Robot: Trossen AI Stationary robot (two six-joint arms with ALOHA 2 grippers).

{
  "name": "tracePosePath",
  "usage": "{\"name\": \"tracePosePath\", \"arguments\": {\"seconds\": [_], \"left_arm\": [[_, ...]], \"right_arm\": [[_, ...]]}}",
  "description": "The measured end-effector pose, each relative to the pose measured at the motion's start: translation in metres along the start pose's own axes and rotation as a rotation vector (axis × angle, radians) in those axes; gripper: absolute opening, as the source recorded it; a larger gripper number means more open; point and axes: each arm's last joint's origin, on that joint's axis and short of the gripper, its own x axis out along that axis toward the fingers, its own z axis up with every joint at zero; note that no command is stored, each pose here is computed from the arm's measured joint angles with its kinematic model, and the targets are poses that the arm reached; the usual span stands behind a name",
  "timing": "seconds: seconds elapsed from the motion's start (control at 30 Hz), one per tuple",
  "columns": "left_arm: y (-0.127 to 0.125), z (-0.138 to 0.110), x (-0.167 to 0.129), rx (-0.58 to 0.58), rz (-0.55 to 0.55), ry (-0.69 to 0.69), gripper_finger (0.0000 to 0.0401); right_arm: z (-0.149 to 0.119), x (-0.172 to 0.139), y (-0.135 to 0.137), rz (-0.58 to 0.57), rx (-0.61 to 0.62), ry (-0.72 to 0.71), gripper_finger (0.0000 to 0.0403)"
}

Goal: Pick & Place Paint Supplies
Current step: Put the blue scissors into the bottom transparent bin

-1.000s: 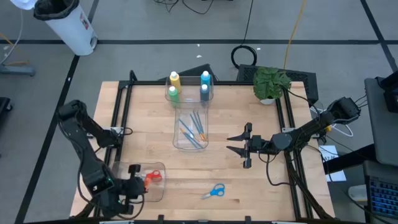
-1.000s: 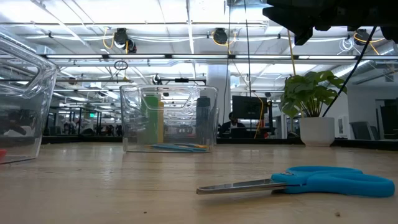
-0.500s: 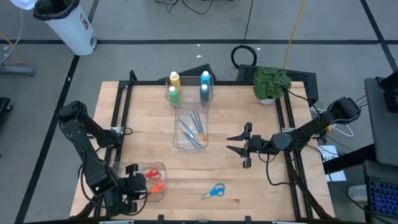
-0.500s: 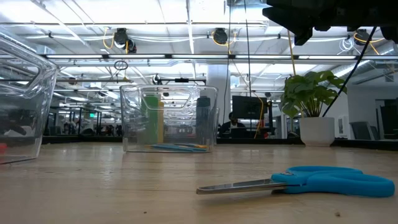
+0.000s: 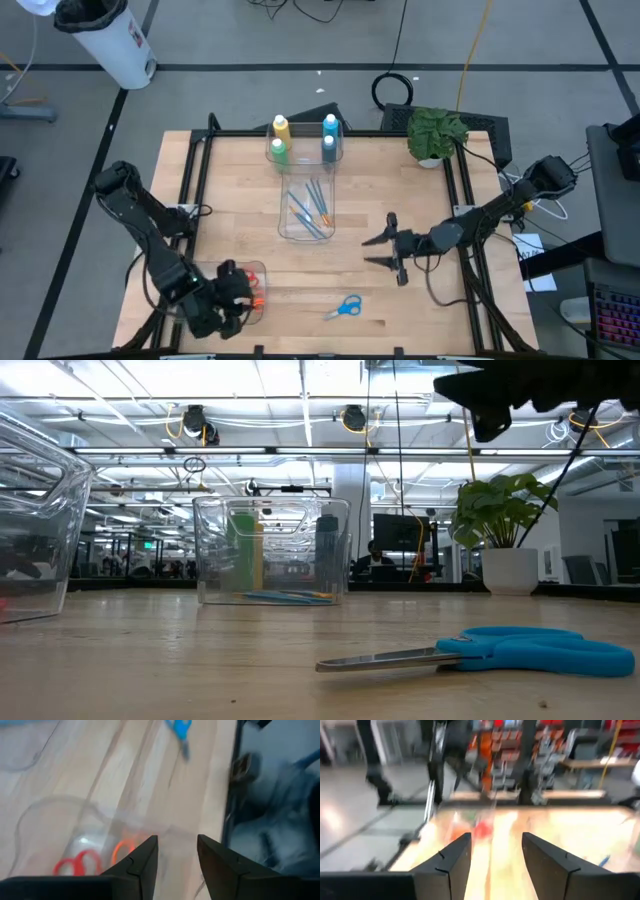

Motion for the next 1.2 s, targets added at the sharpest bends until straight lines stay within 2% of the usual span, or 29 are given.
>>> {"name": "tracePosePath", "arguments": {"seconds": [0.1,0.2,0.4,0.5,0.7,0.87,1.03,1.2], "left_arm": [[0.001,0.019,0.002,-0.033,-0.052,-0.062,0.0134],[0.001,0.041,0.006,0.002,-0.110,-0.152,0.0127],[0.005,0.081,0.010,0.225,-0.153,-0.347,0.0122],[0.011,0.100,0.011,0.286,-0.146,-0.447,0.0122],[0.026,0.134,0.010,0.285,-0.120,-0.609,0.0122],[0.042,0.154,0.010,0.241,-0.081,-0.683,0.0122],[0.056,0.166,0.012,0.202,-0.037,-0.701,0.0122],[0.064,0.172,0.013,0.185,-0.011,-0.707,0.0122]], "right_arm": [[-0.001,0.011,0.013,0.022,-0.006,0.123,0.0183],[-0.008,0.021,0.024,0.030,-0.013,0.254,0.0191],[-0.034,0.043,0.043,0.035,-0.048,0.426,0.0185],[-0.052,0.053,0.049,0.073,-0.061,0.495,0.0184],[-0.083,0.068,0.057,0.100,-0.084,0.601,0.0198],[-0.092,0.076,0.055,0.203,-0.042,0.661,0.0211],[-0.102,0.072,0.041,0.143,-0.116,0.782,0.0212],[-0.108,0.063,0.028,-0.010,-0.213,0.904,0.0212]]}}
